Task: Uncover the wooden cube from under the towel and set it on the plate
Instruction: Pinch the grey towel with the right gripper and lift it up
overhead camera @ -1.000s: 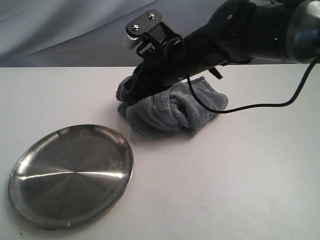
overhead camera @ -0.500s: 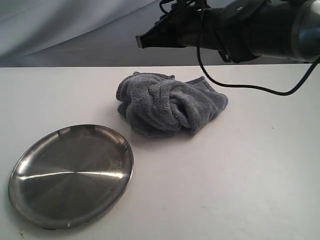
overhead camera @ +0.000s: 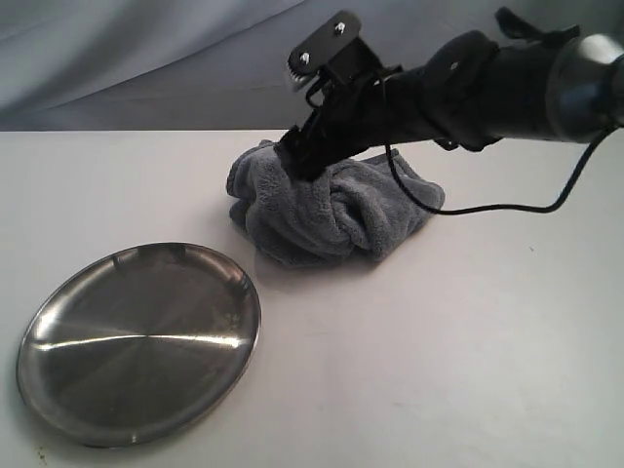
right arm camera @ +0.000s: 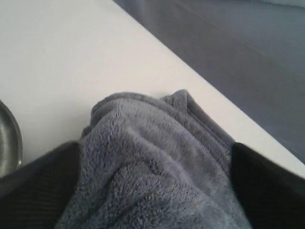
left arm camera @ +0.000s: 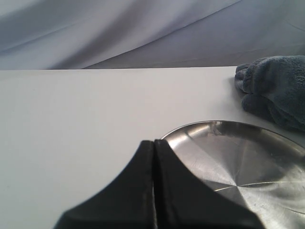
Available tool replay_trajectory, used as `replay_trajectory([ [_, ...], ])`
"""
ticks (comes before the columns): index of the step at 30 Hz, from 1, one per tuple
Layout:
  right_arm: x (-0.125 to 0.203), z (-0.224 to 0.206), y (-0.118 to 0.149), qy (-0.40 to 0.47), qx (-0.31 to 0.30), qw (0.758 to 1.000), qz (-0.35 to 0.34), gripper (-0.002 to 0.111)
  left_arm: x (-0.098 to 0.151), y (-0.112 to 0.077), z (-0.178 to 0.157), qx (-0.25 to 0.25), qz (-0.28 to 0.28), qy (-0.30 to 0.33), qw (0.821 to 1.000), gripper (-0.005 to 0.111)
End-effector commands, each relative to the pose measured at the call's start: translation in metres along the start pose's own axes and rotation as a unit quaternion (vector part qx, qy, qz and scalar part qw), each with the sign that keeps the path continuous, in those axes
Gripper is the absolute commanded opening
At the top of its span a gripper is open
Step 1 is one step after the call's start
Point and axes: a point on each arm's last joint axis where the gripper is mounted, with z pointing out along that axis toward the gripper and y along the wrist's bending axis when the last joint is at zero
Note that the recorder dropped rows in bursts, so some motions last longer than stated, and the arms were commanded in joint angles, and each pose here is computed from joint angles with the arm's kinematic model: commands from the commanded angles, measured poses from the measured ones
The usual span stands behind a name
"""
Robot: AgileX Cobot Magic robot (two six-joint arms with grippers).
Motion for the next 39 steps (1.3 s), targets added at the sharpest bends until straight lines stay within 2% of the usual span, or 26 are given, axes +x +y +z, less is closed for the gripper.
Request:
replay_trajectory([
  [1,0.027,0.033,0.018,0.038,-0.012,0.999,-0.029,0.105,0.000,0.000,0.000,0.002,-0.002,-0.004,1.000,0.000],
  [3,0.030,0.041,0.027,0.041,-0.013,0.999,-0.027,0.105,0.000,0.000,0.000,0.002,-0.002,-0.004,1.000,0.000],
  [8,0.031,0.042,0.025,0.035,-0.002,0.999,0.021,0.105,0.000,0.000,0.000,0.002,-0.001,-0.004,1.000,0.000],
  [11,0.032,0.044,0.026,0.037,-0.003,0.999,0.026,0.104,0.000,0.000,0.000,0.002,-0.001,-0.004,1.000,0.000],
  [13,0.032,0.044,0.027,0.037,-0.004,0.998,0.041,0.099,0.000,0.000,0.000,0.002,-0.001,-0.004,1.000,0.000],
  [18,0.033,0.044,0.031,0.044,-0.027,0.997,0.051,0.063,0.000,0.000,0.000,0.002,-0.003,-0.004,1.000,0.000],
  [20,0.034,0.044,0.034,0.050,-0.042,0.997,0.051,0.044,0.000,0.000,0.000,0.002,-0.003,-0.004,1.000,0.000],
  [26,0.035,0.043,0.038,0.057,-0.062,0.995,0.048,0.000,0.000,0.000,0.000,0.002,-0.003,-0.004,1.000,0.000],
  [31,0.028,0.033,0.041,0.058,-0.090,0.994,0.027,0.000,0.000,0.000,0.000,0.002,-0.003,-0.004,1.000,0.000],
  [39,-0.034,-0.038,0.029,-0.028,-0.080,0.996,-0.008,0.000,0.000,0.000,0.000,0.002,-0.003,-0.004,1.000,0.000],
])
